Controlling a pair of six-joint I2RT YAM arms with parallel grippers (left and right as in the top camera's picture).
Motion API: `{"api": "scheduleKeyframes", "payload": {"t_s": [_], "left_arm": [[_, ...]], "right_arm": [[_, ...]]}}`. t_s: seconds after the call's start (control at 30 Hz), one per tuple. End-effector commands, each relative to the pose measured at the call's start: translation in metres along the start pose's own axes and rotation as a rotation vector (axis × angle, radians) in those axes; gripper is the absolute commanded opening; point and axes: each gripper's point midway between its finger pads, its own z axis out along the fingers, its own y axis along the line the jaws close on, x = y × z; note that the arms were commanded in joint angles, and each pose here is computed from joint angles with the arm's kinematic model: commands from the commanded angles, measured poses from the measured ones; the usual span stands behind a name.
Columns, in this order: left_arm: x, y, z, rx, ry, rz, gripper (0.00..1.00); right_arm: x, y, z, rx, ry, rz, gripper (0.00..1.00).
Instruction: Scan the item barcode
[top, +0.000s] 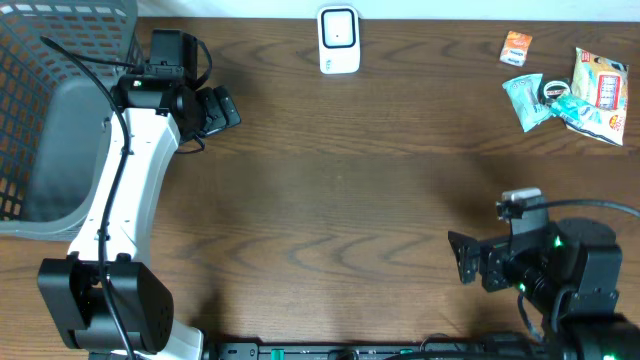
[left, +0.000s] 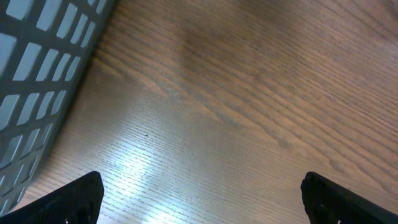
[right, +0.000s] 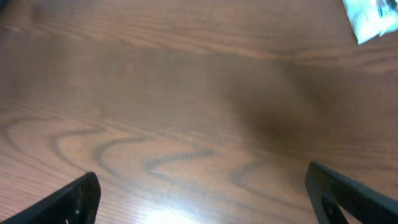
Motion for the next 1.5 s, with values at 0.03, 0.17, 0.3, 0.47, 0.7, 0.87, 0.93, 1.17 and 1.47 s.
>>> {"api": "scheduleKeyframes", "payload": {"t_s": [0.03,0.17,0.3,0.47,0.7,0.87,0.93,1.17,1.47], "left_arm": [[-0.002,0.003,0.001,-0.014,-0.004,0.003,1.00],[-0.002,0.003,0.001,-0.014,-0.004,0.003,1.00],[-0.002,0.003,0.001,-0.014,-0.004,0.003,1.00],[-0.002,0.003,0.001,-0.014,-0.004,0.003,1.00],[-0.002,0.003,0.001,-0.014,-0.004,0.003,1.00],[-0.002,0.003,0.001,-0.014,-0.004,0.003,1.00],[-0.002,0.003,0.001,-0.014,-0.004,0.003,1.00],[-0.002,0.003,0.001,-0.014,-0.004,0.003,1.00],[-0.002,0.003,0.001,-0.014,-0.004,0.003,1.00]], "right_arm": [[0.019,-0.004,0.007,0.015,-0.027,0.001,0.99],[0.031,-0.009,0.010,0.046,-0.036,-0.002,0.99],[0.022,-0.012,0.010,0.067,-0.108,-0.067,0.99],[0.017,-0.012,0.016,0.068,-0.186,-0.102,0.99],[0.011,-0.015,0.026,0.077,-0.309,-0.129,0.99],[0.014,-0.016,0.033,0.085,-0.382,-0.145,0.99],[0.017,-0.016,0.034,0.086,-0.392,-0.147,0.99],[0.021,-0.017,0.033,0.092,-0.423,-0.152,0.99],[0.021,-0.029,0.036,0.144,-0.454,-0.134,0.99]]}}
